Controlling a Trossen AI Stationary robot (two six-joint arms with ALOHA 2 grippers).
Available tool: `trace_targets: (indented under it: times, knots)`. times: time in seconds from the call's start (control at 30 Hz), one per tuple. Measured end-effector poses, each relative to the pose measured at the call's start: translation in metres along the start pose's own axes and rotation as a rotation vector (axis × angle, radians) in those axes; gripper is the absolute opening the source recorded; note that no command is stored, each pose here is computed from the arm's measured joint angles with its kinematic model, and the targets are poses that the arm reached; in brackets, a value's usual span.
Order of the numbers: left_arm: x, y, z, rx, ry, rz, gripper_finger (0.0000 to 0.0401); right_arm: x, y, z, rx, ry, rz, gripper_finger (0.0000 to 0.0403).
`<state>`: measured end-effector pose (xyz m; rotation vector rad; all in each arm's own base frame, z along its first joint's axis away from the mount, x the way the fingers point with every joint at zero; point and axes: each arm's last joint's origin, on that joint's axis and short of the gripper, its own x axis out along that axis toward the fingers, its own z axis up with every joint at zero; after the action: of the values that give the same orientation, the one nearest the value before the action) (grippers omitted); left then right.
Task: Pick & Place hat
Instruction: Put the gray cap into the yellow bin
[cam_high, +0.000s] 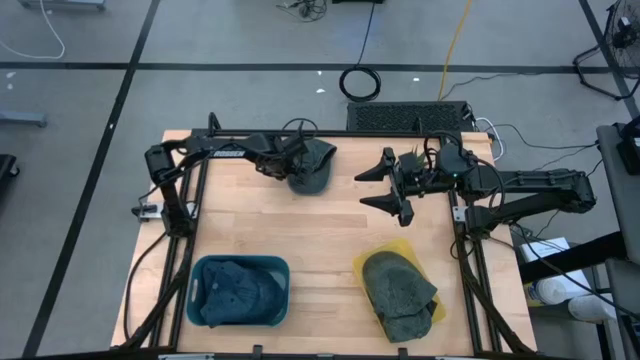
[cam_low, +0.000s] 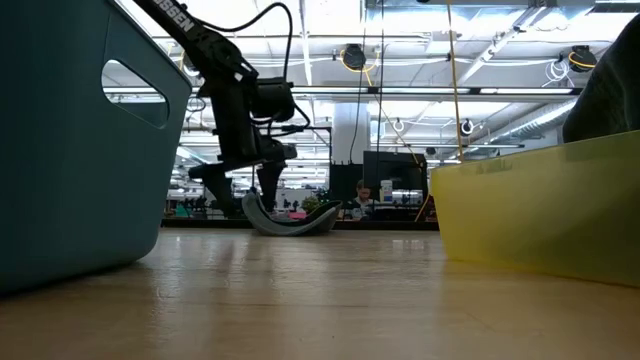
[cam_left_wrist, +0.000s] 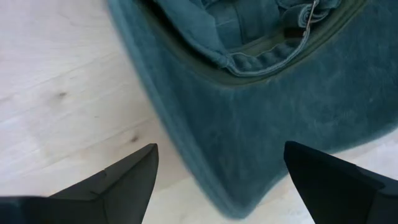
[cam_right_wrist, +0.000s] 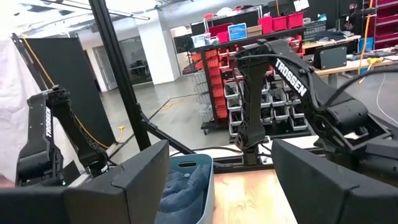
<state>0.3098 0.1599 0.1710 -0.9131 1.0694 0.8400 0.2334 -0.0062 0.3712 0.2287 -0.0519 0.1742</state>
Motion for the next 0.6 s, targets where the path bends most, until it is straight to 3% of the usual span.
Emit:
trace_targets:
  times: [0.6]
  knots:
    - [0.0062,-0.0044,0.0064,-0.006,-0.024,-0.075,0.0344,-0.0002,-0.0012,0.0002,-0.039,-0.002,-0.009,0.0275]
